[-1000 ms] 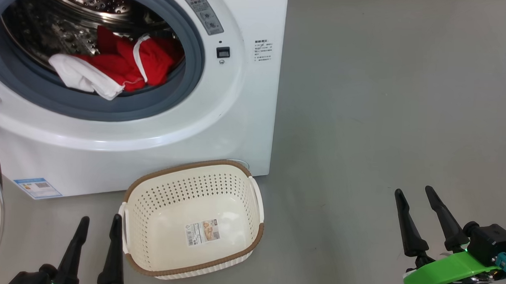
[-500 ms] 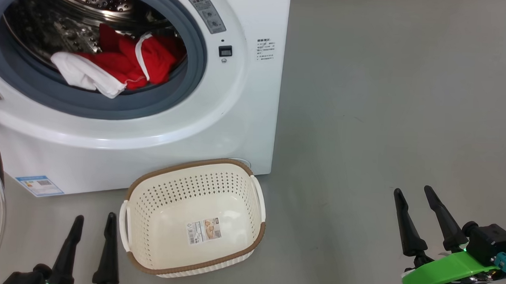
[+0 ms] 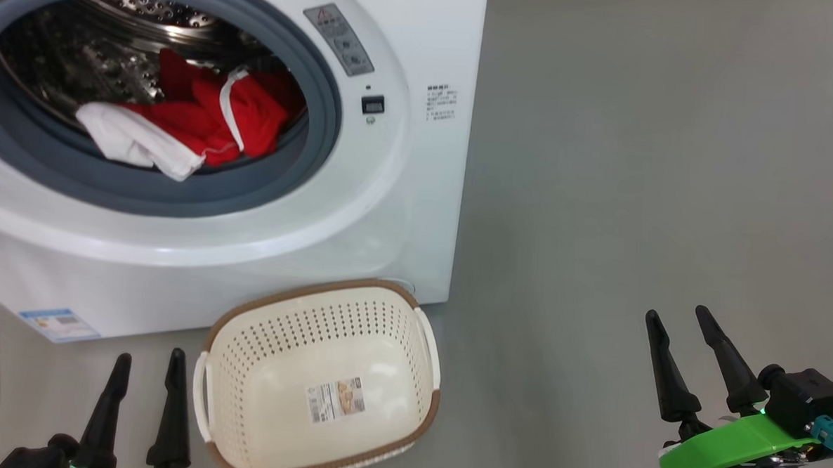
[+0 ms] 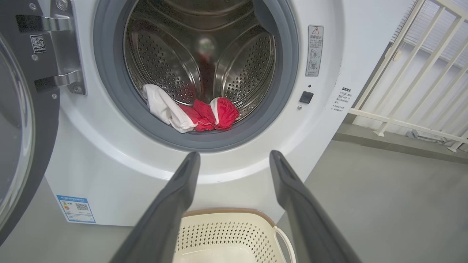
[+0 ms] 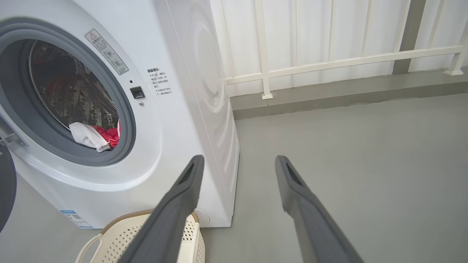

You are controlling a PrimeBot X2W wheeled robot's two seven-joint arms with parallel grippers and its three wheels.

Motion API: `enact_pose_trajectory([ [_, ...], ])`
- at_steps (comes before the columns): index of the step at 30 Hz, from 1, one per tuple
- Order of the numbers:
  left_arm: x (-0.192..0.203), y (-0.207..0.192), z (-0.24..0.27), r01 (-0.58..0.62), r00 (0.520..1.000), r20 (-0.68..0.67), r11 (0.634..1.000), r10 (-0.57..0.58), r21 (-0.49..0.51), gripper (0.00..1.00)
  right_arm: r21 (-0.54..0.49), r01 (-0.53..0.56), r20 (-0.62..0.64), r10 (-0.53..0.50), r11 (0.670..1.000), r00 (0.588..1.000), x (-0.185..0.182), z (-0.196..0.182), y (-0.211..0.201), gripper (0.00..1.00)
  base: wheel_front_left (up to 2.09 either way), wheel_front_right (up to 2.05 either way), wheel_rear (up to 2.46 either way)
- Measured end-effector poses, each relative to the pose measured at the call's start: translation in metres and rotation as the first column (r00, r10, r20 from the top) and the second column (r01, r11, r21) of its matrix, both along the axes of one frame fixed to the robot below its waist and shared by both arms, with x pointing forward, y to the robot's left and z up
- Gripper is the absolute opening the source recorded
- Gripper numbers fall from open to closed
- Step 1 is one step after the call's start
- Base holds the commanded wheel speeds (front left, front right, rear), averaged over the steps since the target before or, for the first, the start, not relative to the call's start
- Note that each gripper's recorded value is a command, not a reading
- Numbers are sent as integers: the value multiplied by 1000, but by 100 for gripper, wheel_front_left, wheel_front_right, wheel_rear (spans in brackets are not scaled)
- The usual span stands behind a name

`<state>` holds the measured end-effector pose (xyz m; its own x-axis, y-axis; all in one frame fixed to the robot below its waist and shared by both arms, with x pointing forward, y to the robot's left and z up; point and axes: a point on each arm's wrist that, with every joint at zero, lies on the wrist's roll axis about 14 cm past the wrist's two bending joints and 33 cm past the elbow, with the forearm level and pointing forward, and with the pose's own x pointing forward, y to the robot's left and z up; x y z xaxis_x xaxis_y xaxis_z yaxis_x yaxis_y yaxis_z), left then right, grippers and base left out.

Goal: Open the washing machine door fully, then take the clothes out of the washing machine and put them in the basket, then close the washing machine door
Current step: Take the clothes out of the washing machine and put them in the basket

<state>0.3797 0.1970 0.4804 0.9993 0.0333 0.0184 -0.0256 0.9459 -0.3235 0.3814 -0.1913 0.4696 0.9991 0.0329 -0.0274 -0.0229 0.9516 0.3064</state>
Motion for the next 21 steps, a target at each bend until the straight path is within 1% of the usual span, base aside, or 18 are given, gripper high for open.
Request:
enact_pose_trajectory([
  [8,1,0,0,1,1000,-1,1000,-1,0,100,0,1,2,-1,1000,1000,1,0,0,100,146,-149,3],
  [12,1,-1,-1,3,1000,-2,1000,-3,8,100,1,1,0,-1,1000,1000,1,0,0,100,114,-114,0],
  [16,7,-2,4,8,1000,14,1000,-8,9,100,1,1,-2,-1,1000,1000,2,-1,0,100,60,-60,0],
  [21,7,-3,2,10,1000,7,1000,-10,17,100,2,0,-6,0,1000,1000,2,-2,1,100,7,-7,0],
])
